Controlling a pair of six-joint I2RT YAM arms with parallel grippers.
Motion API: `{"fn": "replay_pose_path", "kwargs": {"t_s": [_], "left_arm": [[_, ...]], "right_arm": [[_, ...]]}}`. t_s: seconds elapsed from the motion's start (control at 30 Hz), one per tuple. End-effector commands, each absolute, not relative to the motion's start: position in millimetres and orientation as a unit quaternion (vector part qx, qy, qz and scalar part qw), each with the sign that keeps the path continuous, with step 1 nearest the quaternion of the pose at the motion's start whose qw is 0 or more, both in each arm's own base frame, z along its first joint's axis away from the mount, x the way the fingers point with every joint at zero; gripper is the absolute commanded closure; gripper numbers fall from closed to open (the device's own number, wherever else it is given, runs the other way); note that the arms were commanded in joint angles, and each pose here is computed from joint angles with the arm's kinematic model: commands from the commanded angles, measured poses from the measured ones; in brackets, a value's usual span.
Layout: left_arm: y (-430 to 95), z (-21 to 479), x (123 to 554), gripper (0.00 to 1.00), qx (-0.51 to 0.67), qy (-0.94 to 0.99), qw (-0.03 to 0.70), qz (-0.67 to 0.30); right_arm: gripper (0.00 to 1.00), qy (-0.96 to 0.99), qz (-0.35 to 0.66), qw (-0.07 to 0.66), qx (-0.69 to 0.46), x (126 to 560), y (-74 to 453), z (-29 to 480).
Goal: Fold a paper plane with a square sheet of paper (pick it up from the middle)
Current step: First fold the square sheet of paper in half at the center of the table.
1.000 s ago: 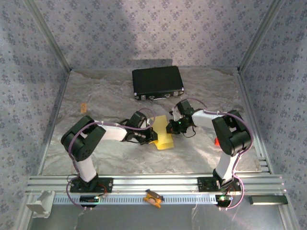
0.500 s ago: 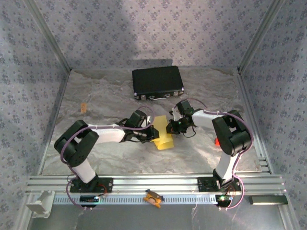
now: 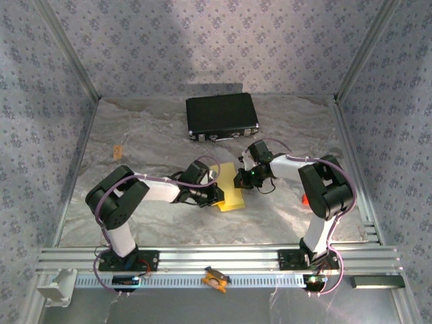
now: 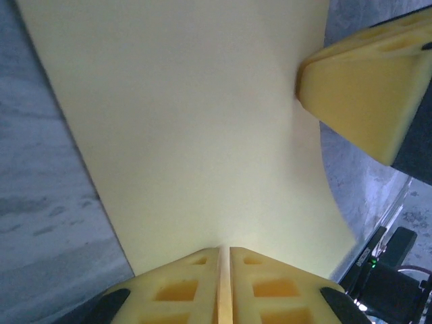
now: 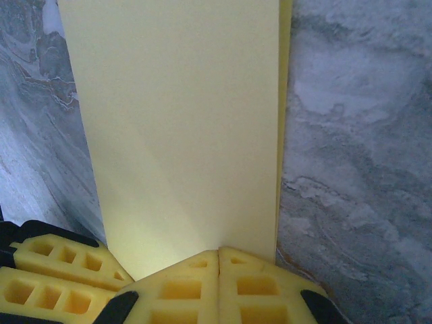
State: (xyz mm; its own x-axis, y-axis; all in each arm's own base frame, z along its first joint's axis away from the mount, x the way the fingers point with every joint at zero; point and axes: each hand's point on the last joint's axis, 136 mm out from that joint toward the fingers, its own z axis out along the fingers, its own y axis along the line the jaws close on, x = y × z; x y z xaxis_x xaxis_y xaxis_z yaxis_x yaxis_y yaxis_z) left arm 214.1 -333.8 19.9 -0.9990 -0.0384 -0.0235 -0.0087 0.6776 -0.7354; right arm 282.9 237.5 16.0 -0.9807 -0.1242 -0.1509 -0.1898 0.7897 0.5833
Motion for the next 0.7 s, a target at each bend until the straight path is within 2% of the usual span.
{"fn": "replay_pose_path", "kwargs": {"t_s": [0.0,0.37,0.67], "left_arm": [[-304,-13,195,0.88,-0.001,0.946,0.001,-0.323],[-332,37,209,0.86,0.013,0.926,0.047,-0.375],[-349,45,205,0.85,0.017,0.906,0.034,-0.423]], "right_arm": [[1.0,0.975,0.217,-0.012,-0.049,250,200,-29],[1.0,0.975,0.217,-0.012,-0.049,250,200,-28],[1.0,0.975,0.217,-0.012,-0.049,250,200,-28]]}}
